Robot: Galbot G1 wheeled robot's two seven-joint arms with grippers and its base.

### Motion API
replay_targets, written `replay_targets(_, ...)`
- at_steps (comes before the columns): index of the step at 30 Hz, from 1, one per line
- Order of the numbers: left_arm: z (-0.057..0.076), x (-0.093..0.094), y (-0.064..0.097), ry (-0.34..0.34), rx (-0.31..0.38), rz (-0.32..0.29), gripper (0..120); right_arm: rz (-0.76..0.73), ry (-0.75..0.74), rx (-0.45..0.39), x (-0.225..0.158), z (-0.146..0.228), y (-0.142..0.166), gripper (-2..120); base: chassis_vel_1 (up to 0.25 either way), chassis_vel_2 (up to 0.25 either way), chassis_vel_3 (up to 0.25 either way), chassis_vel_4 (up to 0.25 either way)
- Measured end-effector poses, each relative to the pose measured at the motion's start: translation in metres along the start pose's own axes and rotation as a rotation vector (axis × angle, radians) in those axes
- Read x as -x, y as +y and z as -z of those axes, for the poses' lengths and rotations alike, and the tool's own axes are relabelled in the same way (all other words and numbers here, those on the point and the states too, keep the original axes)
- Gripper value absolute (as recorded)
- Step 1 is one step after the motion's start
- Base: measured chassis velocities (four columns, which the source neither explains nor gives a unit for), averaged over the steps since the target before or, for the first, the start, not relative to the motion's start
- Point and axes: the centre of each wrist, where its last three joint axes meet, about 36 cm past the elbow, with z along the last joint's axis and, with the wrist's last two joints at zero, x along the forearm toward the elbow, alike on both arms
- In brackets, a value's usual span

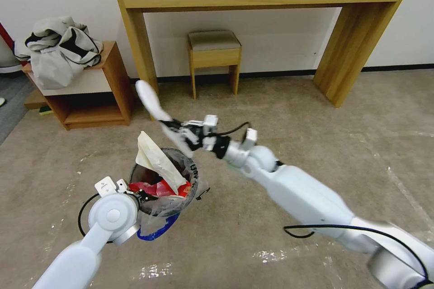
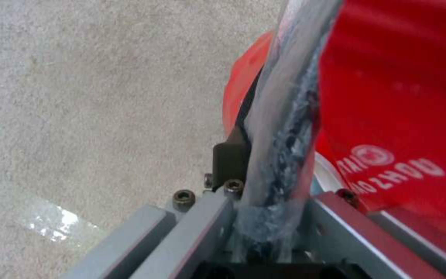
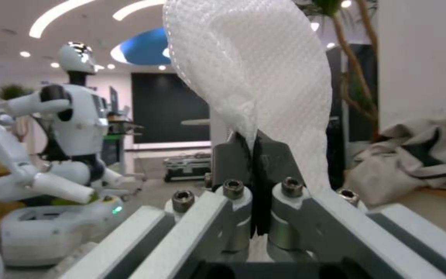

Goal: Pick up the trash bin and place the garbage on the floor into it.

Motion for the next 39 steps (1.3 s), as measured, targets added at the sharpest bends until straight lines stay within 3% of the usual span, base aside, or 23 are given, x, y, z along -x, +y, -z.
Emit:
replay_targets(16,-0.002,-0.001,-0.001,0.004,-0.002,-0.005,0,0.049,0.024,0.056,0.021,-0.042,0.019,0,0.000,0.000,0.000,0.000)
replay_targets(39,-0.003,-0.008,-0.002,0.008,-0.012,-0.020,0,-0.029,0.106,0.064,-0.022,-0.098,0.019,0,0.000,0.000,0.000,0.000)
